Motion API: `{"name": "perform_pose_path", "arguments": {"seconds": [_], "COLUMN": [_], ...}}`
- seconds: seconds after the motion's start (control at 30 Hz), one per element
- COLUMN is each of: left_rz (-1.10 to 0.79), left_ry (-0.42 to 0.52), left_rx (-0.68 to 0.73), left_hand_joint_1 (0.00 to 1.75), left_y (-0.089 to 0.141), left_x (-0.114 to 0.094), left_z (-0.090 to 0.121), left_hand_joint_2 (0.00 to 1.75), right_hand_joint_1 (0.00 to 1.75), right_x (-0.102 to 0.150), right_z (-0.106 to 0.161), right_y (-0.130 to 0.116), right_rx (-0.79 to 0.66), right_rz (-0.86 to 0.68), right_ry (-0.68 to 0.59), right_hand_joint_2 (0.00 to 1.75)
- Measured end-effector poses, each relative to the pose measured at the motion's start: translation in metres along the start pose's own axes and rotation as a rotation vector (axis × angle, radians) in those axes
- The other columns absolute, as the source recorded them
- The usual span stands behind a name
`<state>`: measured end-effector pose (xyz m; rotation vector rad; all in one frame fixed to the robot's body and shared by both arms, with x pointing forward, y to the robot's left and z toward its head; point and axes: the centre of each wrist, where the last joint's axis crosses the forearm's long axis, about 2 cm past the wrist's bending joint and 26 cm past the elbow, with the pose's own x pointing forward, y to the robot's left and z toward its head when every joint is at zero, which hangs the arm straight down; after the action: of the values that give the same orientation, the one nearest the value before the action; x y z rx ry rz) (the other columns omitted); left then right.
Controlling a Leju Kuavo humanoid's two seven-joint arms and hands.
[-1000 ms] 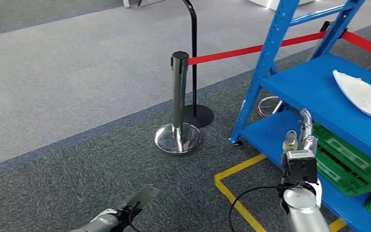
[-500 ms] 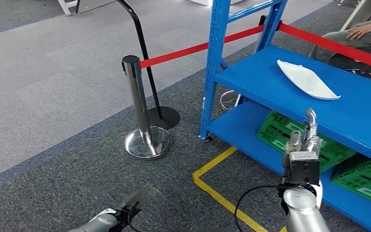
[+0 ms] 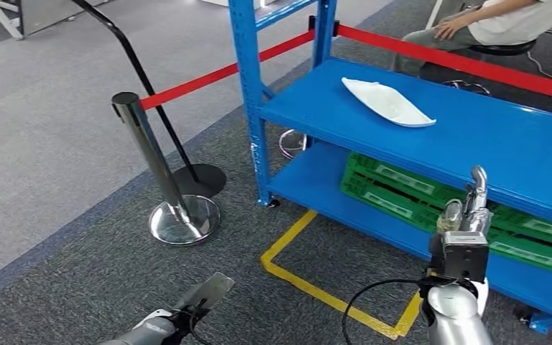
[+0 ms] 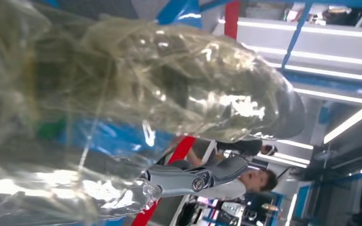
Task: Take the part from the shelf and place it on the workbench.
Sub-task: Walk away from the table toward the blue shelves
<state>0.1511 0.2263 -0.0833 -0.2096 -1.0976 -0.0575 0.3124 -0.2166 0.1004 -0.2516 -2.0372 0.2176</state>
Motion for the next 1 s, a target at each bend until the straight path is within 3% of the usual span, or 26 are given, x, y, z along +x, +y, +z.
{"name": "perform_pose_path", "arguments": {"seconds": [1.0], "left_rz": [-0.002], "left_ry": [-0.007], "left_rx": [0.009], "left_hand_joint_1": [0.00], "left_y": [0.0035], "left_x": [-0.0006], "left_z": [0.0009], "left_hand_joint_2": [0.00], "right_hand_joint_1": [0.00], "right_x": [0.0012], "right_z": [0.0028], "right_y": [0.0058], "right_rx": [-0.002], "right_rz": [-0.008], "right_ry": [0.007], "right_hand_joint_2": [0.00]}}
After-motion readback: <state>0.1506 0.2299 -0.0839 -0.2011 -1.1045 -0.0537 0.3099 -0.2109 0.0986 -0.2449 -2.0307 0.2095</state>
